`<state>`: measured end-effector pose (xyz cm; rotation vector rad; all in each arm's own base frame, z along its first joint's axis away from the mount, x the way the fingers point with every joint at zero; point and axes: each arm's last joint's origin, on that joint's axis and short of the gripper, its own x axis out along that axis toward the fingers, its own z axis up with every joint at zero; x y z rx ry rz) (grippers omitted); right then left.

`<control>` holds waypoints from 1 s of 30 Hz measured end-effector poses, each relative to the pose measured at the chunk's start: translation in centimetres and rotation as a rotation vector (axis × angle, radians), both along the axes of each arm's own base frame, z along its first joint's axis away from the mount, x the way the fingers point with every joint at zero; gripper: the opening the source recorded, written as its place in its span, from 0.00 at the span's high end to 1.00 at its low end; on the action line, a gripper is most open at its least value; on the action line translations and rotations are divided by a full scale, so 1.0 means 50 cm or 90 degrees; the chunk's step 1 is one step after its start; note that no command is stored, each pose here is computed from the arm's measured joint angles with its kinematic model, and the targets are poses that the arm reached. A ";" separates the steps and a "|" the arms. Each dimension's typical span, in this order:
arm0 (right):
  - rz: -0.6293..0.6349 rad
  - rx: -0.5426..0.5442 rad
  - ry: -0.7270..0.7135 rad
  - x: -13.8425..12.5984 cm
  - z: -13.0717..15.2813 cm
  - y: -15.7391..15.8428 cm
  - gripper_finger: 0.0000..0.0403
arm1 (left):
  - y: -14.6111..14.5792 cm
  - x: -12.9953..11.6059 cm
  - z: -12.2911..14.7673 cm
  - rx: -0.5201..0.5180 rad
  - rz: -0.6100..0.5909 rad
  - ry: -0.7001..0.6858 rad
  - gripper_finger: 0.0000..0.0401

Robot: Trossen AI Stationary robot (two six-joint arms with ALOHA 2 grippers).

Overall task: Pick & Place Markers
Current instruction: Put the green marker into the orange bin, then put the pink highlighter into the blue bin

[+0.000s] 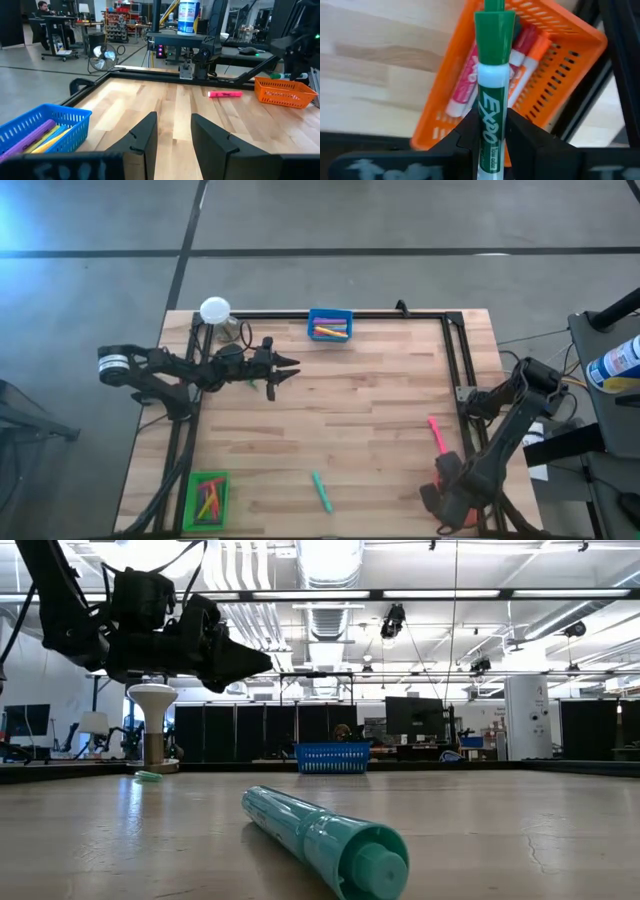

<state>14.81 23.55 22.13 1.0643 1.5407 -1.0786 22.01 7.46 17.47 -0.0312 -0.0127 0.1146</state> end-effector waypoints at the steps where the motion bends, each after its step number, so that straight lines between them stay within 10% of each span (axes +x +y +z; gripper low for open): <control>1: -0.001 0.000 0.012 -0.001 -0.005 0.000 0.83 | 0.000 0.000 0.000 0.000 0.000 0.000 0.72; 20: 0.003 0.048 0.043 -0.007 -0.092 -0.006 0.78 | 0.000 0.000 -0.001 0.000 0.000 0.001 0.72; 30: 0.017 0.014 0.089 -0.014 -0.004 -0.010 0.57 | 0.000 0.000 -0.001 0.000 0.000 0.001 0.72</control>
